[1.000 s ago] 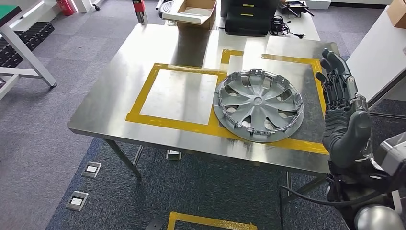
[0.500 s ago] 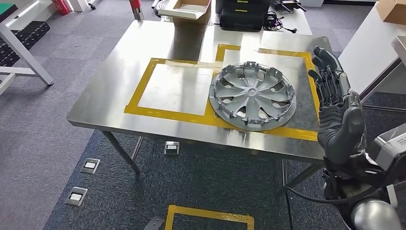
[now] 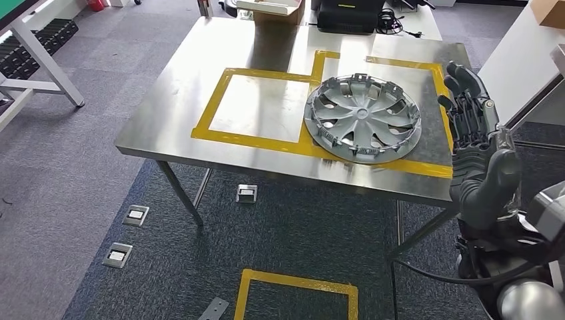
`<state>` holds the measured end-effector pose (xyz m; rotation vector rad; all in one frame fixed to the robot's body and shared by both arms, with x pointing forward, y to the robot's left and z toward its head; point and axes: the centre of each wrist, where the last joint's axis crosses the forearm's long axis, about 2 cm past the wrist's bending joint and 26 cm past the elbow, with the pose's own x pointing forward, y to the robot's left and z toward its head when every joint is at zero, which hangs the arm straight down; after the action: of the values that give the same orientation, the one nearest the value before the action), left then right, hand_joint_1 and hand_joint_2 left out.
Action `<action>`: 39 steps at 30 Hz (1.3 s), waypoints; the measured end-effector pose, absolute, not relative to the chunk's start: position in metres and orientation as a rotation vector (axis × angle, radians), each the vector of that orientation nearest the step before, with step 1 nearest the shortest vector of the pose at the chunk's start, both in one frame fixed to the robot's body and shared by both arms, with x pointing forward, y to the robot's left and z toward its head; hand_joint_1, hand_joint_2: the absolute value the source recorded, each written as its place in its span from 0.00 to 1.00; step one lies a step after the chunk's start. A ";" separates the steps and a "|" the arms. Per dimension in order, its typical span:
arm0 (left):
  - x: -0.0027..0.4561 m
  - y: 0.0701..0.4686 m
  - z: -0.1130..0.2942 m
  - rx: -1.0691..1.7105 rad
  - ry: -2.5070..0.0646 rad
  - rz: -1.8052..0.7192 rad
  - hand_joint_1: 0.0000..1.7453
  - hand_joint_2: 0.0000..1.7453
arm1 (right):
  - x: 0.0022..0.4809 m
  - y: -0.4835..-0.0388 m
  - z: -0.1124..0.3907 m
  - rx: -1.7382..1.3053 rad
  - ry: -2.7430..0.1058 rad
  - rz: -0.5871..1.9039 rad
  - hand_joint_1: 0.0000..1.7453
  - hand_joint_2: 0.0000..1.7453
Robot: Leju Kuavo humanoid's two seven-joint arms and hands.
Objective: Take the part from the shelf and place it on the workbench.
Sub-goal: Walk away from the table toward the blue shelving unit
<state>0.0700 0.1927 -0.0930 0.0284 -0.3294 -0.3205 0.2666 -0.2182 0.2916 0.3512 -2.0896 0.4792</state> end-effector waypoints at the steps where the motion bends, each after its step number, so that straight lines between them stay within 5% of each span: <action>1: 0.070 0.192 -0.093 0.027 -0.329 -0.320 0.00 0.00 | 0.267 -0.218 0.292 0.352 -2.090 0.481 0.00 0.00; 39: 0.072 0.191 -0.091 0.017 -0.332 -0.312 0.00 0.00 | 0.277 -0.218 0.291 0.367 -2.073 0.494 0.00 0.00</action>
<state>0.0718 0.1914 -0.0910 0.0173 -0.3322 -0.3118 0.2770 -0.2182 0.2911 0.3668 -2.0735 0.4943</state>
